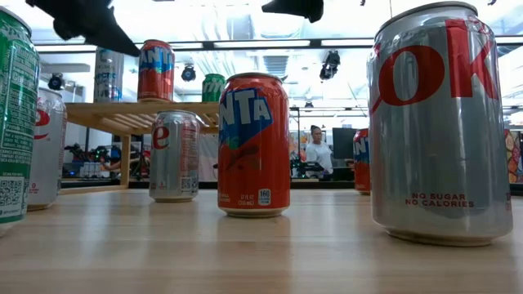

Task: Place canned beverage on shelf
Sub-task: Put the middle orange soda can on the shelf

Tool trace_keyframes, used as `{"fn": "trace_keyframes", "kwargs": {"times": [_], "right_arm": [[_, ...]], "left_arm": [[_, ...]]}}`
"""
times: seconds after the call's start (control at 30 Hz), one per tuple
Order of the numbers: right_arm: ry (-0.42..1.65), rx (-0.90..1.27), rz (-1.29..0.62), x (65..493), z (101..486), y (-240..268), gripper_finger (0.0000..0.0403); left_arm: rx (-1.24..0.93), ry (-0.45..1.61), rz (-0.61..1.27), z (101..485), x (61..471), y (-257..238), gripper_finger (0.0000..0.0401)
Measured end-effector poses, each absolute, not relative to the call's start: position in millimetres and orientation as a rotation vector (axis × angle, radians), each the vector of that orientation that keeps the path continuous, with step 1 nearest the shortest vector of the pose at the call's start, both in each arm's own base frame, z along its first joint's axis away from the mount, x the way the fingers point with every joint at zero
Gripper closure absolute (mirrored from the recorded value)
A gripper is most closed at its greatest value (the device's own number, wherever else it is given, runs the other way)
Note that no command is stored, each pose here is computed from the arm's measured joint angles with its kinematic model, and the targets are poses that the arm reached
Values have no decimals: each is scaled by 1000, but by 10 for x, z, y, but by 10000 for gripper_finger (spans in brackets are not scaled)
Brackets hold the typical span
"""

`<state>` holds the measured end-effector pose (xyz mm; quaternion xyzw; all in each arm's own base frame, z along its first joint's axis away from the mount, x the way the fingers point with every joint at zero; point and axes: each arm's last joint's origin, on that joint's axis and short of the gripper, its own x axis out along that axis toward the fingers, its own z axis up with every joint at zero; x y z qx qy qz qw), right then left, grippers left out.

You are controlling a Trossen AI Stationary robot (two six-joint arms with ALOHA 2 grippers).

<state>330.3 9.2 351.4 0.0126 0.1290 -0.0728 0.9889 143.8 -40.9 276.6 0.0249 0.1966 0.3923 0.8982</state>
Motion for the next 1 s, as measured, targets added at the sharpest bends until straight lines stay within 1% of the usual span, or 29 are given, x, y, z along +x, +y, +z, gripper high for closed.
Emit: {"fn": "trace_keyframes", "kwargs": {"times": [0.43, 0.6, 1.0], "right_arm": [[264, 17, -146, 3302, 3498, 90, 39], [268, 17, -146, 3302, 3486, 90, 39], [273, 9, -145, 3301, 3473, 90, 39]], "left_arm": [[18, 356, 865, 2564, 1508, -417, 401], [43, 318, 922, 2569, 1539, -398, 401], [90, 340, 994, 2515, 1640, -337, 401]]}}
